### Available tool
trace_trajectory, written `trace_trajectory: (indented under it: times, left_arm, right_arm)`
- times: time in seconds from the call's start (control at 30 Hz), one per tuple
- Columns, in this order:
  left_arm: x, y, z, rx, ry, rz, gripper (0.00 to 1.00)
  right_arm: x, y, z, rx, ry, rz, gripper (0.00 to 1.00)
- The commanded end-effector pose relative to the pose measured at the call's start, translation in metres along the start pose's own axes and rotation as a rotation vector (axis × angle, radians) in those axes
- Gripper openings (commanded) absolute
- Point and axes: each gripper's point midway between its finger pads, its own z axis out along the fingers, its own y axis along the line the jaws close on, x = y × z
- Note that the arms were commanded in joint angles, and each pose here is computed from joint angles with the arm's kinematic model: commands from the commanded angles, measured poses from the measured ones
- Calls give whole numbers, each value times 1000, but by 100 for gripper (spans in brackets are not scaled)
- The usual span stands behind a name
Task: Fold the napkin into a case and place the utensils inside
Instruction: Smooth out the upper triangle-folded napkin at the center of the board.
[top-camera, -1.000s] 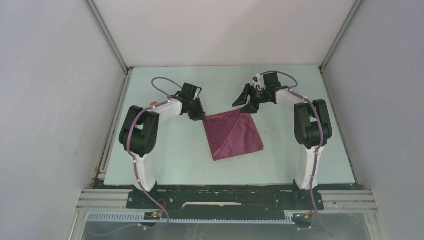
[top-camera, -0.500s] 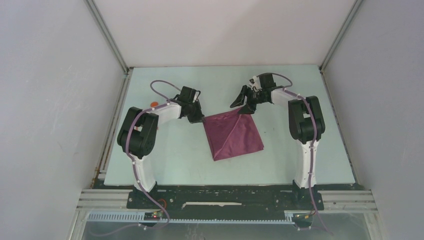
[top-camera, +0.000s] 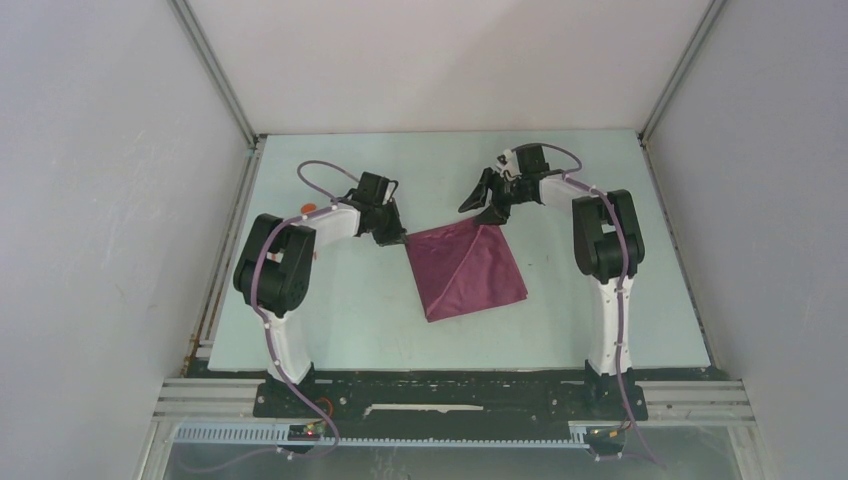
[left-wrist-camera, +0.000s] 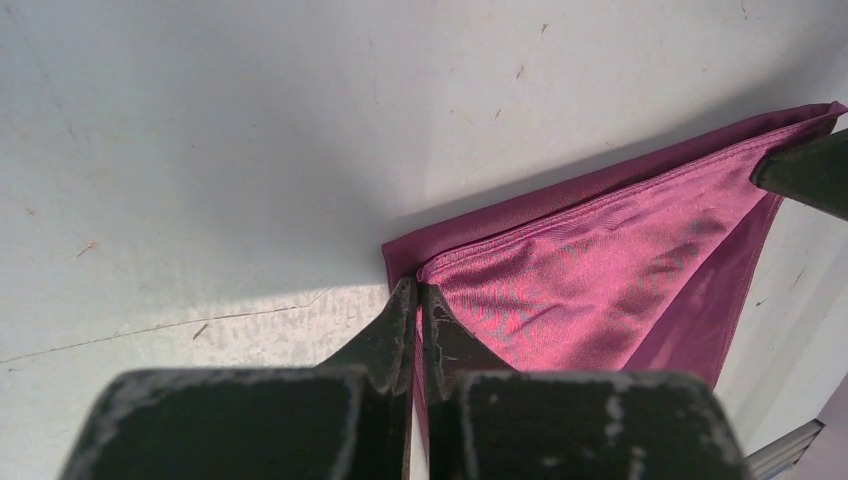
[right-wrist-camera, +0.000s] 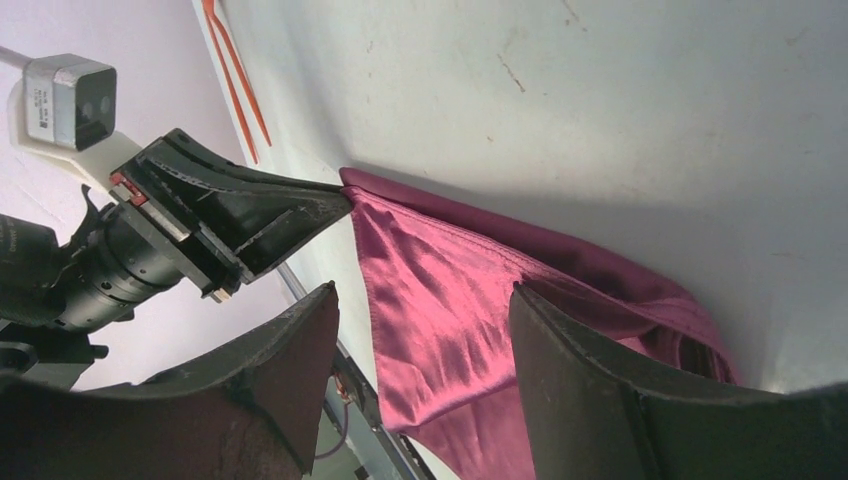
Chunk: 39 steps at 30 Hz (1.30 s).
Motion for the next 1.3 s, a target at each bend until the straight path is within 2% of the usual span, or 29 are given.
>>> trace_trajectory:
  times: [0.0, 0.37, 0.43, 0.63, 0.73, 0.8, 0.87, 1.0, 1.27]
  left_arm:
    - [-23, -14, -12, 35, -70, 2, 4]
    - [-24, -13, -10, 27, -66, 5, 8]
    - [-28, -12, -17, 14, -91, 13, 13]
    - [-49, -16, -63, -12, -233, 20, 36]
    - [-43, -41, -74, 86, -237, 12, 39]
    - [-34, -62, -68, 187, -193, -1, 36]
    - [-22, -81, -56, 279, -119, -28, 26]
    - [-13, -92, -33, 354, -42, -69, 14]
    - [-4, -54, -2, 263, -12, -131, 6]
  right_arm:
    - [-13, 5, 3, -20, -20, -20, 71]
    - [-18, -7, 10, -14, -20, -3, 71]
    - [-18, -8, 11, -17, -18, -1, 71]
    - [-17, -5, 13, -23, -14, -8, 71]
    - [-17, -2, 12, -26, -16, -15, 71]
    - [-18, -2, 12, -26, -18, -13, 71]
    - [-17, -3, 12, -26, -16, -10, 71]
    - [-17, -3, 13, -25, -13, -11, 71]
    - [-18, -1, 10, -30, -15, -27, 76]
